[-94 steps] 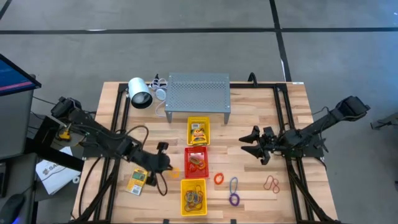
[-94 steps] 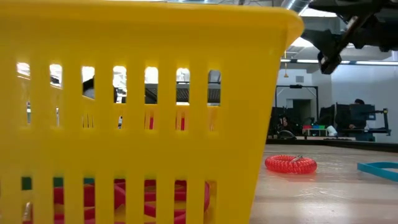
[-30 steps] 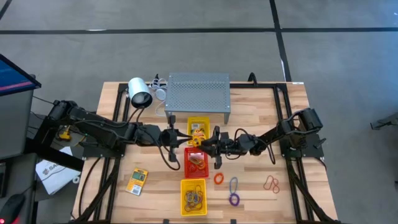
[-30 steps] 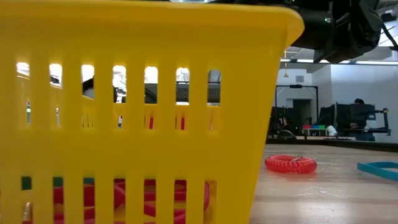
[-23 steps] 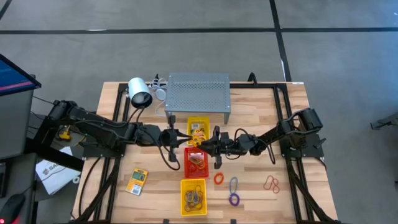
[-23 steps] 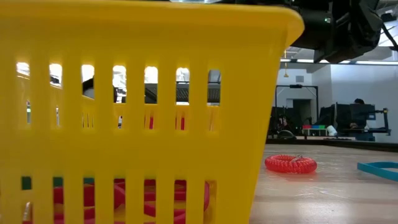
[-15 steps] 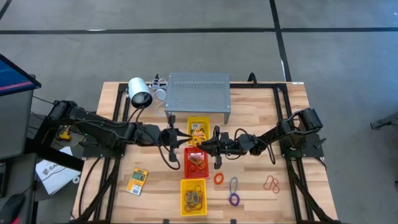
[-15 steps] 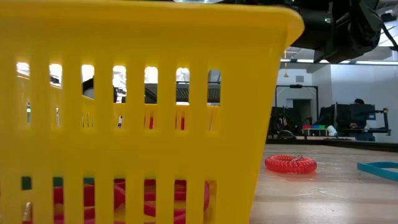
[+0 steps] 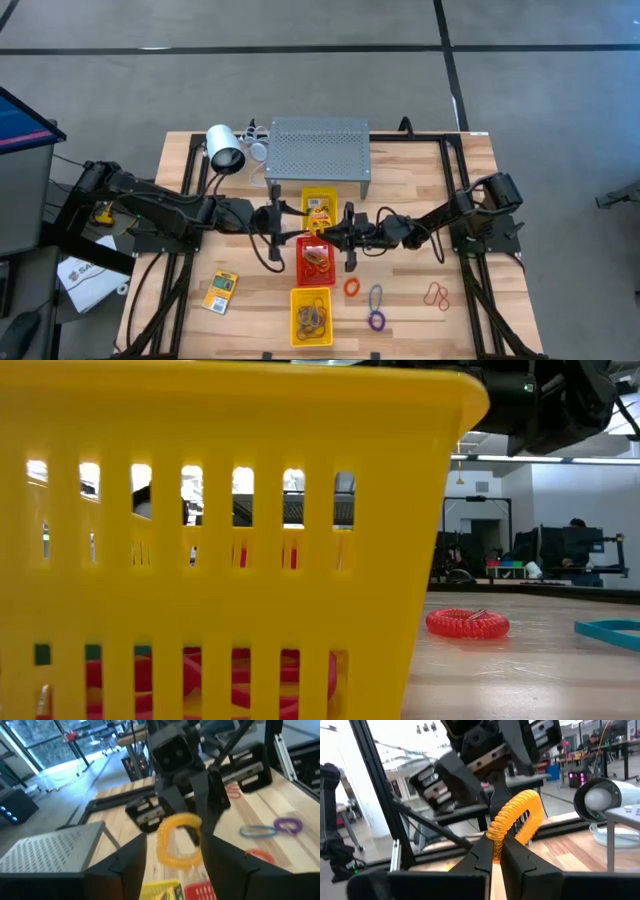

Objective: Pick & Place Office Desk Supplies
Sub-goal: Put the yellow spring rubber band into the red bin

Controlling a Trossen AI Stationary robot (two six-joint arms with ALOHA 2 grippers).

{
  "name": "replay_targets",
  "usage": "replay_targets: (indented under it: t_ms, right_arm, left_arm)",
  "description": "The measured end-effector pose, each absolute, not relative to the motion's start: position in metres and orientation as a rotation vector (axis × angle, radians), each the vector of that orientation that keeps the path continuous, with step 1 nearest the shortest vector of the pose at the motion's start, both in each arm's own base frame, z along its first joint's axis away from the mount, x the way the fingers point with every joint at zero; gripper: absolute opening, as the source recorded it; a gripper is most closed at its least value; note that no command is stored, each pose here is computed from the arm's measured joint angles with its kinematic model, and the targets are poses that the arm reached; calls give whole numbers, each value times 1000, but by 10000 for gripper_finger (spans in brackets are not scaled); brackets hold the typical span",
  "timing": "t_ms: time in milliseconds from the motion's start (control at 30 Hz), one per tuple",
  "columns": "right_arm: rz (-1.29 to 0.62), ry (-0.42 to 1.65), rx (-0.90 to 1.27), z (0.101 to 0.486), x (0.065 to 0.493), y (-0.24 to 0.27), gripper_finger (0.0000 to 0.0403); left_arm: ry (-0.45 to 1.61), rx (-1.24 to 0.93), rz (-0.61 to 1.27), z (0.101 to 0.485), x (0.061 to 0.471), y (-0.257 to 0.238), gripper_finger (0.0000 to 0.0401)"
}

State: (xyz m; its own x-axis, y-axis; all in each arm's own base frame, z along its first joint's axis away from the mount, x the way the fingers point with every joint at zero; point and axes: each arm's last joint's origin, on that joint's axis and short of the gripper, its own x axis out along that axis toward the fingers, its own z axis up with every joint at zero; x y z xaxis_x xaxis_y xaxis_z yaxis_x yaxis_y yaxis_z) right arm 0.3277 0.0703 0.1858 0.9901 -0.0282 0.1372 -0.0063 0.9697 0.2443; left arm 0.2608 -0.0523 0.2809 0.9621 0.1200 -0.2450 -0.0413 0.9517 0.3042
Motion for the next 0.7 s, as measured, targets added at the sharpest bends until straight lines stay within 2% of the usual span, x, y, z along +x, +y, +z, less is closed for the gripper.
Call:
replay_targets:
  t_ms: [133,333,700]
  right_arm:
    - [-5,-76,229,195,322,73,14]
    - [12,-2,200,205,313,79,15]
    - [18,84,256,198,312,85,15]
  left_arm:
    - [270,266,79,291,245,-51,200]
    - [347,176,45,291,226,-48,207]
    - [394,21,-66,221,205,-46,205]
